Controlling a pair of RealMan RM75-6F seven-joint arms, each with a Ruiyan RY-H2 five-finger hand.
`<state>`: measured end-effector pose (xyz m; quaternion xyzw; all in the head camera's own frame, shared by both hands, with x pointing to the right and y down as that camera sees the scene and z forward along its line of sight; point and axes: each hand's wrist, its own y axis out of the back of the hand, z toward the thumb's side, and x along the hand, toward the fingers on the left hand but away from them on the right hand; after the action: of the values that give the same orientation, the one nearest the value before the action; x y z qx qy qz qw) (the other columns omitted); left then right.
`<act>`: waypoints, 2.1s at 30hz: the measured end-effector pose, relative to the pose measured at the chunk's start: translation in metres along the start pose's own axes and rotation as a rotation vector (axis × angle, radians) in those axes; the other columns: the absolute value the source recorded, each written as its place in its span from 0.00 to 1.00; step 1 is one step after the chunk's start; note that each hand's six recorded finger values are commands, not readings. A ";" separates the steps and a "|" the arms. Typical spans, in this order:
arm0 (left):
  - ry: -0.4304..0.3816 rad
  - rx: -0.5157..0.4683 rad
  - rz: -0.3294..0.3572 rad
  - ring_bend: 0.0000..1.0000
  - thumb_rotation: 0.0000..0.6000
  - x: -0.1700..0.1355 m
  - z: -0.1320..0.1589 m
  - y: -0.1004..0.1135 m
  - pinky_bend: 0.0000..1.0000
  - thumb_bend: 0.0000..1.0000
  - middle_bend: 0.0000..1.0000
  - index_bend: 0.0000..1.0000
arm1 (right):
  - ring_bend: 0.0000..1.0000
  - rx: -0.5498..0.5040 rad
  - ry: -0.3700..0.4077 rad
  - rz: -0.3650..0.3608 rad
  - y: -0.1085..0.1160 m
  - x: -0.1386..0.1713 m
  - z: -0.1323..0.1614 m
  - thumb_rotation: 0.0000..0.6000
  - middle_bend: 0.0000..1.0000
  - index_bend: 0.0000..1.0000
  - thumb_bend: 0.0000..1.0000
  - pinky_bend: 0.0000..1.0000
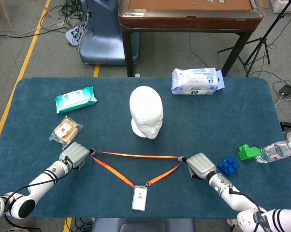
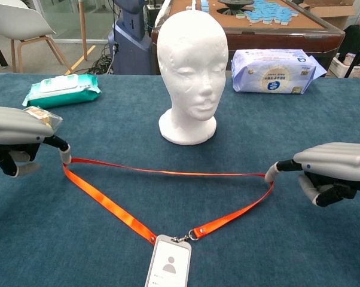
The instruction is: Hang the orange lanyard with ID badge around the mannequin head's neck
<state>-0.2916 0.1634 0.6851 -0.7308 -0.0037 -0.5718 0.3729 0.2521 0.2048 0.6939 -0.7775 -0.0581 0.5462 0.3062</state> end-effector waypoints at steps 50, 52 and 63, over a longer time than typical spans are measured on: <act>-0.078 -0.168 0.261 1.00 1.00 0.066 0.047 0.025 0.99 0.28 0.99 0.37 | 1.00 -0.052 0.011 -0.392 0.066 0.024 0.007 1.00 0.99 0.18 0.14 1.00; -0.070 -0.170 0.259 1.00 1.00 0.069 0.047 0.023 1.00 0.28 1.00 0.39 | 1.00 -0.054 0.010 -0.389 0.065 0.024 0.006 1.00 0.99 0.18 0.14 1.00; -0.030 -0.213 0.254 1.00 1.00 0.085 0.045 0.015 1.00 0.28 1.00 0.48 | 1.00 -0.058 -0.001 -0.382 0.063 0.025 0.001 1.00 0.99 0.18 0.14 1.00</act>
<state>-0.2183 0.1420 0.7455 -0.7692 0.1437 -0.5063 0.3625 0.2456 0.1651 0.6397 -0.7607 -0.2204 0.4766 0.3816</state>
